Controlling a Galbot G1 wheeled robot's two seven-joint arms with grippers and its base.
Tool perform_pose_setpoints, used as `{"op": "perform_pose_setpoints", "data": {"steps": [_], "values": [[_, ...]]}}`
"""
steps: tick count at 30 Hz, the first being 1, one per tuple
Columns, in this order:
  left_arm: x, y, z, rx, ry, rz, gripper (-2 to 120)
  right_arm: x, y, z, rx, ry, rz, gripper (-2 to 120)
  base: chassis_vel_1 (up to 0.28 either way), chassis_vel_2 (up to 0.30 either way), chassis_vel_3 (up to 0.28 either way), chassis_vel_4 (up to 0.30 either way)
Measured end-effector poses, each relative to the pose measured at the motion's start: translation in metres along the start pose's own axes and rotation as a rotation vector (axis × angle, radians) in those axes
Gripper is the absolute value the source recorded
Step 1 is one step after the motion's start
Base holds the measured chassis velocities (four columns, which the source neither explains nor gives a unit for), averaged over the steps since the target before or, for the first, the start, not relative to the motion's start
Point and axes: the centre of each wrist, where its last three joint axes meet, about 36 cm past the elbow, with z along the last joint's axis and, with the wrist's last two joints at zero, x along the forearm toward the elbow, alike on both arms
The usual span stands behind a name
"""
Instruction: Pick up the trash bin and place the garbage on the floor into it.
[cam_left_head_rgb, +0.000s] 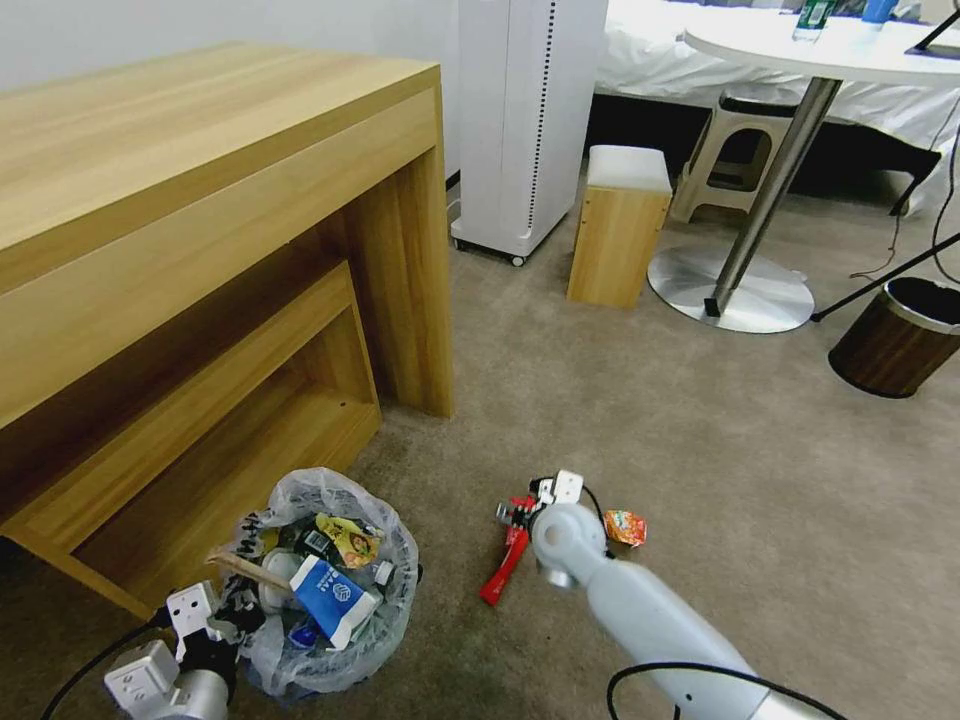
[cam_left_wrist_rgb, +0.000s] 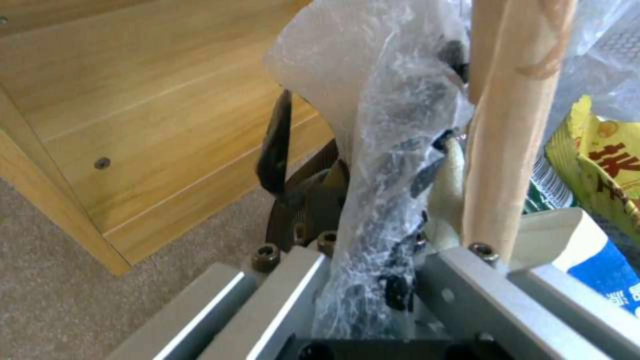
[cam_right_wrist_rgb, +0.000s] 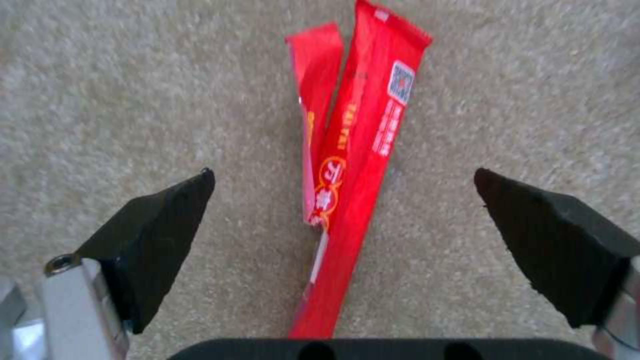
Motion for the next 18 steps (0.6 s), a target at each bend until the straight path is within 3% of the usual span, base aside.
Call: {"op": "perform_pose_setpoints", "data": {"steps": [12,18], "values": [[0.002,0.003,0.000,0.002,-0.005,-0.004,0,-0.038,0.012,0.011,0.061,0.008,0.037,93,0.000,0.000,0.000,0.000],[0.003,0.004,-0.001,0.003,-0.007,-0.004,0,-0.054,0.011,0.018,0.079,-0.001,0.068,84,0.000,0.000,0.000,0.000]]}}
